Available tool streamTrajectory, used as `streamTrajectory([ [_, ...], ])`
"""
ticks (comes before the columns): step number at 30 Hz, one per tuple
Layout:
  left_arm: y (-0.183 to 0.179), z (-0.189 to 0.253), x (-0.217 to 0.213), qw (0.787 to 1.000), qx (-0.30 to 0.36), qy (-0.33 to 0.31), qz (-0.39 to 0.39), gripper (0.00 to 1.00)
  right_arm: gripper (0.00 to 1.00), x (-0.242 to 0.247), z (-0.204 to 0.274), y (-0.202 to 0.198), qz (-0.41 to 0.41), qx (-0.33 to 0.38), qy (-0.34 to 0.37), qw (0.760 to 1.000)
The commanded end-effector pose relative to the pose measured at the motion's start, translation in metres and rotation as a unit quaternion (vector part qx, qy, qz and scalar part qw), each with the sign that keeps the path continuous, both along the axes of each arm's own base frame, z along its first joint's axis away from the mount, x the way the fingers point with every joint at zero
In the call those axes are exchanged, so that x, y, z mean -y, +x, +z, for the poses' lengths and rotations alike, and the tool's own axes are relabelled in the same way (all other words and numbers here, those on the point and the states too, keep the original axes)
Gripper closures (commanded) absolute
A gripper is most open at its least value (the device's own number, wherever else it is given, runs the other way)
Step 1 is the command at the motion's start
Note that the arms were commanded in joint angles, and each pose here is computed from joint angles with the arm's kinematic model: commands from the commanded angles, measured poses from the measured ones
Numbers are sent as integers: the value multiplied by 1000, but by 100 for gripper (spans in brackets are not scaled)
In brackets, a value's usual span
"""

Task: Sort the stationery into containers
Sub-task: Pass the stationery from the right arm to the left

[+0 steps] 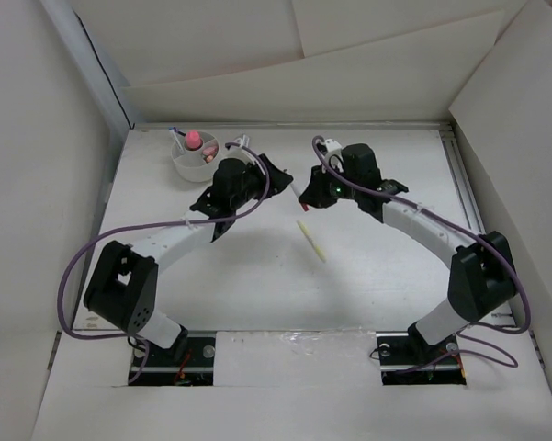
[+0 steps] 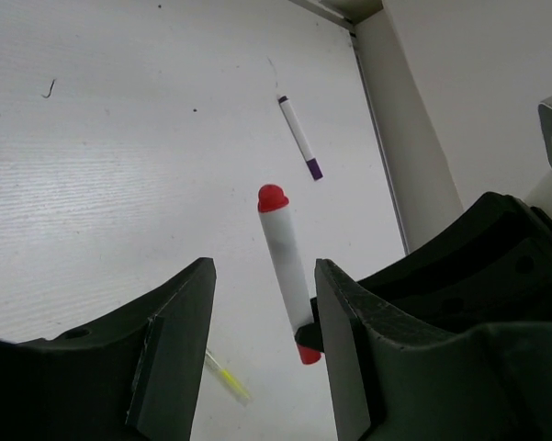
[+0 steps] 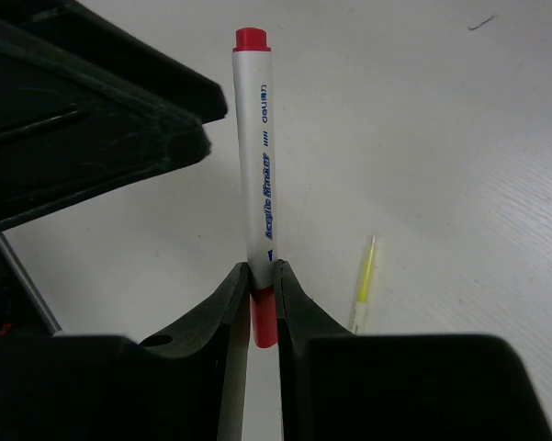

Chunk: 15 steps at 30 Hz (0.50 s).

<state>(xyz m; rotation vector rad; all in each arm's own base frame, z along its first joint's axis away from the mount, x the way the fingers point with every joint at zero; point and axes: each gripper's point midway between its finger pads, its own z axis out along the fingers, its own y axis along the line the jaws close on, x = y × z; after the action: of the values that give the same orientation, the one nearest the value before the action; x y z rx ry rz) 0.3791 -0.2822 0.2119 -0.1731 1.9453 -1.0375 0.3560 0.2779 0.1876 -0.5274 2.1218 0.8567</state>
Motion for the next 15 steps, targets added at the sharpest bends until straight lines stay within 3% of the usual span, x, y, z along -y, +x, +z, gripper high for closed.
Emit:
streamTrajectory([
  [1,7,21,4,1000,17,-4,-5,56,100,-21,13,-8,48,29,25,998],
  [7,21,13,4,1000,10,12,13,59,100,-30,10,-17,69,26,26,997],
  [10,28,11,6,1000,14,16,16,72,100,-32,6,-14,69,21,24,997],
  [12,30,10,7,1000,10,18,16,89,100,-32,2,-13,69,17,22,997],
  [15,32,5,2,999,7,30,31,100,96,-31,1,-12,65,18,20,998],
])
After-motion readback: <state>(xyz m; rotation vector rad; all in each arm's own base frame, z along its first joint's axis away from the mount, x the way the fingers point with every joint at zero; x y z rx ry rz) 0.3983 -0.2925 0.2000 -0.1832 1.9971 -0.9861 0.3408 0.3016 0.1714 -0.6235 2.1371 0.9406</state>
